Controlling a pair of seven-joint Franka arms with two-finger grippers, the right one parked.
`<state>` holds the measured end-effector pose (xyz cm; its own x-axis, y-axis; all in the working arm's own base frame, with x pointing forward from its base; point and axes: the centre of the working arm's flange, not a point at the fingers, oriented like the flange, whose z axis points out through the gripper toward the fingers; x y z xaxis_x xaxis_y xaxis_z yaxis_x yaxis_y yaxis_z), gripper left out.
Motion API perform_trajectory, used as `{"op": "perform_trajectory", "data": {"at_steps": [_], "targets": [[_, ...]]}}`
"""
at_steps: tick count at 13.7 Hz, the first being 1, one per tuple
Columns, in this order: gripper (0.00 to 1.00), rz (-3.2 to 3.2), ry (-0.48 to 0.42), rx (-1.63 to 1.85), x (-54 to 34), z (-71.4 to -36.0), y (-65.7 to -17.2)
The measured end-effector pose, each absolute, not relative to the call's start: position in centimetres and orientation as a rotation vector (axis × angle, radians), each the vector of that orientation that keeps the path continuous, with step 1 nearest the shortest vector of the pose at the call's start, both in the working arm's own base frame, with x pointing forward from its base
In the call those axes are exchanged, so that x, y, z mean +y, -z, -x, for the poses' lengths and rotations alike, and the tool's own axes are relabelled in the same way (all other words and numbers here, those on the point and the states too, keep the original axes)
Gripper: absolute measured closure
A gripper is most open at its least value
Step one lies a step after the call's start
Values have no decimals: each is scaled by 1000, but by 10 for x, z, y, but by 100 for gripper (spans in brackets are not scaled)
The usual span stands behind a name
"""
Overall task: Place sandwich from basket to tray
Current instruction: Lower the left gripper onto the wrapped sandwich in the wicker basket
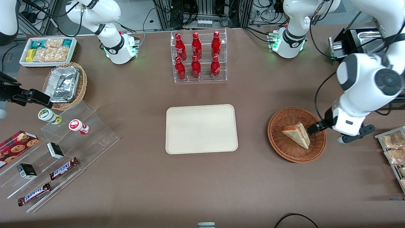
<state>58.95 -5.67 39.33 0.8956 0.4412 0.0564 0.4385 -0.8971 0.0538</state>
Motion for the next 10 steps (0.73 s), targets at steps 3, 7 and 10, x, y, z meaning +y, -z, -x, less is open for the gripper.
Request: {"op": "perform_trajectory", "data": {"at_steps": [3, 7, 10], "targets": [[0, -2975, -106, 849, -59, -574, -357], [0, -2948, -96, 931, -61, -553, -319], [0, -2948, -66, 945, -61, -551, -298]]}}
